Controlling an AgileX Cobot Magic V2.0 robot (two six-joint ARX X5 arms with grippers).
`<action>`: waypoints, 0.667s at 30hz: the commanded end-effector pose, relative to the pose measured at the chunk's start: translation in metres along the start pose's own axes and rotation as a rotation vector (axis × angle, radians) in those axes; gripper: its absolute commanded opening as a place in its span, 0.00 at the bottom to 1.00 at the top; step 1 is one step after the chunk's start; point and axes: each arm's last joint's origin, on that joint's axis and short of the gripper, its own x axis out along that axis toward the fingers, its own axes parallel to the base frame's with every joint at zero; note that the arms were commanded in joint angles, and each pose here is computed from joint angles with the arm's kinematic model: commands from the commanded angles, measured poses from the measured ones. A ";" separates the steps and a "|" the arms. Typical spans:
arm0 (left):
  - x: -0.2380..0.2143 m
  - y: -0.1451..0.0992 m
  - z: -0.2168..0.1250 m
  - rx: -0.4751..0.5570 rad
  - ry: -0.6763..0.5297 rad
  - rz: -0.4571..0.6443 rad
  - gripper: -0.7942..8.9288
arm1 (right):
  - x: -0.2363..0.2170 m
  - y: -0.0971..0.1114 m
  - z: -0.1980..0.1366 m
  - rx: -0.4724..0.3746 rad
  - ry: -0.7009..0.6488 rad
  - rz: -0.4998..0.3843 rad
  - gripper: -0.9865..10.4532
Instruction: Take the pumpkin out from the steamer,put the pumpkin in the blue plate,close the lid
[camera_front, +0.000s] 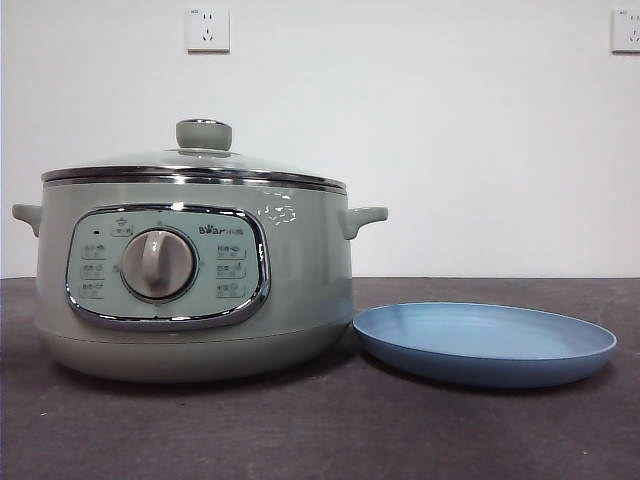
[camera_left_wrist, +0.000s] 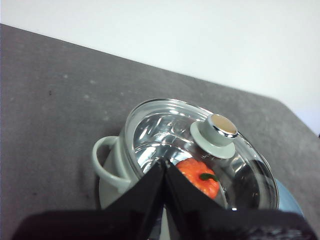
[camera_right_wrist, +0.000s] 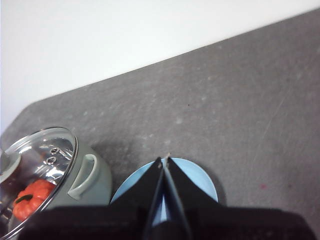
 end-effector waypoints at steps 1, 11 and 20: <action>0.001 -0.004 0.013 0.075 0.027 -0.021 0.07 | -0.002 0.007 0.022 -0.094 0.015 -0.001 0.08; 0.015 -0.017 0.055 0.119 0.183 -0.187 0.08 | 0.005 0.026 0.071 -0.247 0.194 0.129 0.09; 0.037 -0.026 0.069 0.100 0.281 -0.278 0.51 | 0.026 0.028 0.075 -0.204 0.296 0.238 0.50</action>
